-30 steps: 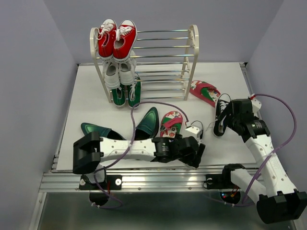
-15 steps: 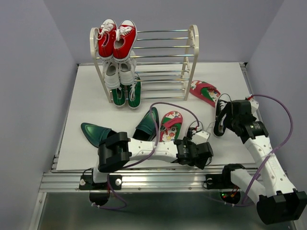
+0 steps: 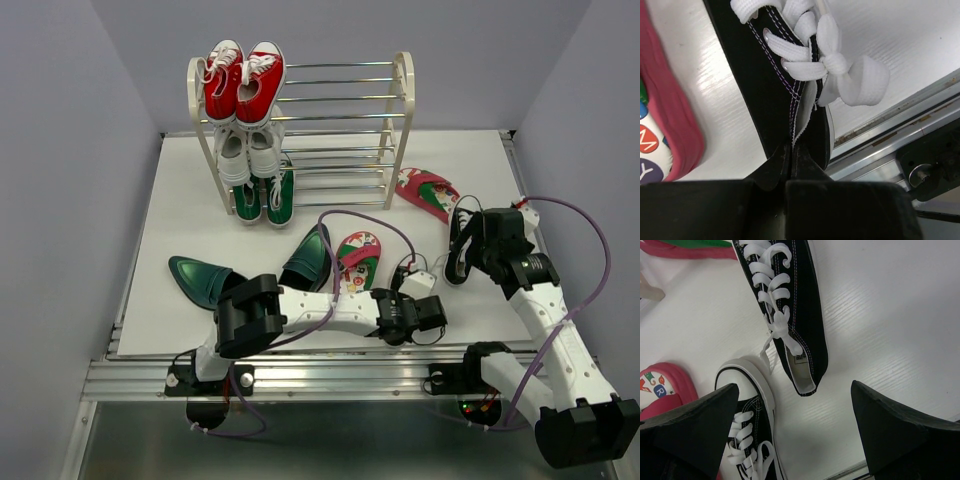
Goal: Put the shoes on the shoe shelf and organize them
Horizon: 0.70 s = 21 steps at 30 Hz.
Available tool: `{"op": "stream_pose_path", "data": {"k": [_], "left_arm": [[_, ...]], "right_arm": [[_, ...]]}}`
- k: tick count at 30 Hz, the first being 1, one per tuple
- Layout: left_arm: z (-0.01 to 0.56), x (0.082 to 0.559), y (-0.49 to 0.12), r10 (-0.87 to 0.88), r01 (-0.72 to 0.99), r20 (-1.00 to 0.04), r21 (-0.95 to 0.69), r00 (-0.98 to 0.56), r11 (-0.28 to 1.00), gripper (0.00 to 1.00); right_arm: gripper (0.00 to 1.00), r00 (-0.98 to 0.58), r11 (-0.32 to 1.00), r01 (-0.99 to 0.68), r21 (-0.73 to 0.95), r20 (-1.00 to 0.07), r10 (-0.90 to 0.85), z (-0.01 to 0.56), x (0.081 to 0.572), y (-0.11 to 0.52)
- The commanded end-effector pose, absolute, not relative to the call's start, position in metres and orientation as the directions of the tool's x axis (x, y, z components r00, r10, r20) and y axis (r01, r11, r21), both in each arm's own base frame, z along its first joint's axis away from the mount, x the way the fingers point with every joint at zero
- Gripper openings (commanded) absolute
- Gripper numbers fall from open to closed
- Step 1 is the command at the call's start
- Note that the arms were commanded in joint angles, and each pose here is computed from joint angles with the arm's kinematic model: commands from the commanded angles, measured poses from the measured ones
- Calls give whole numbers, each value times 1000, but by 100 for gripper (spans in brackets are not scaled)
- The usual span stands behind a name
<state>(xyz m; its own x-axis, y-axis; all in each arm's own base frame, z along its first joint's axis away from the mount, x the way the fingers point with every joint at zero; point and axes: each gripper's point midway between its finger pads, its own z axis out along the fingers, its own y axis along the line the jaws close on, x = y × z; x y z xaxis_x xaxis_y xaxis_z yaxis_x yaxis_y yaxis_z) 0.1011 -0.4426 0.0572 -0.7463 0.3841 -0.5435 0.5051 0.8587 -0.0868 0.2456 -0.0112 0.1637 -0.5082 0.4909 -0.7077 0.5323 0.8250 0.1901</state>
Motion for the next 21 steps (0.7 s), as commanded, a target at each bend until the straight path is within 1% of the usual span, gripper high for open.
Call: {"op": "stream_pose_path", "data": {"k": [1,2,4,5,8,12,17,21], "left_arm": [[96,125,-448,308,457,-647,-70,-698,887,0],[115,134,-444,269,434,-696,-67,-666,899,0],[131,140,-438,233,412,-740,-65,-632,909,0],[151,145,-436,181,392,-777,-91,-603,916,0],[174,153,-425,134,379,-819,-108,-558,919,0],[193,158,-416,92,362,-849,-121,-520,924,0],[197,158,-410,81,377,-859,-135,-505,916,0],[208,169,-393,61,315,-869,-113,-492,942,0]], "right_arm": [[100,-455,827,516,225,-745,487,180,254,-12],[100,-452,828,511,230,-748,487,181,254,-12],[100,-452,832,503,235,-749,485,182,254,-10],[100,-447,832,502,237,-752,484,183,255,-11],[100,-450,835,495,240,-751,483,184,255,-9],[100,-449,835,494,241,-752,483,184,255,-9],[100,-459,835,498,233,-747,482,180,256,-9],[100,-463,837,496,230,-746,479,180,257,-9]]}}
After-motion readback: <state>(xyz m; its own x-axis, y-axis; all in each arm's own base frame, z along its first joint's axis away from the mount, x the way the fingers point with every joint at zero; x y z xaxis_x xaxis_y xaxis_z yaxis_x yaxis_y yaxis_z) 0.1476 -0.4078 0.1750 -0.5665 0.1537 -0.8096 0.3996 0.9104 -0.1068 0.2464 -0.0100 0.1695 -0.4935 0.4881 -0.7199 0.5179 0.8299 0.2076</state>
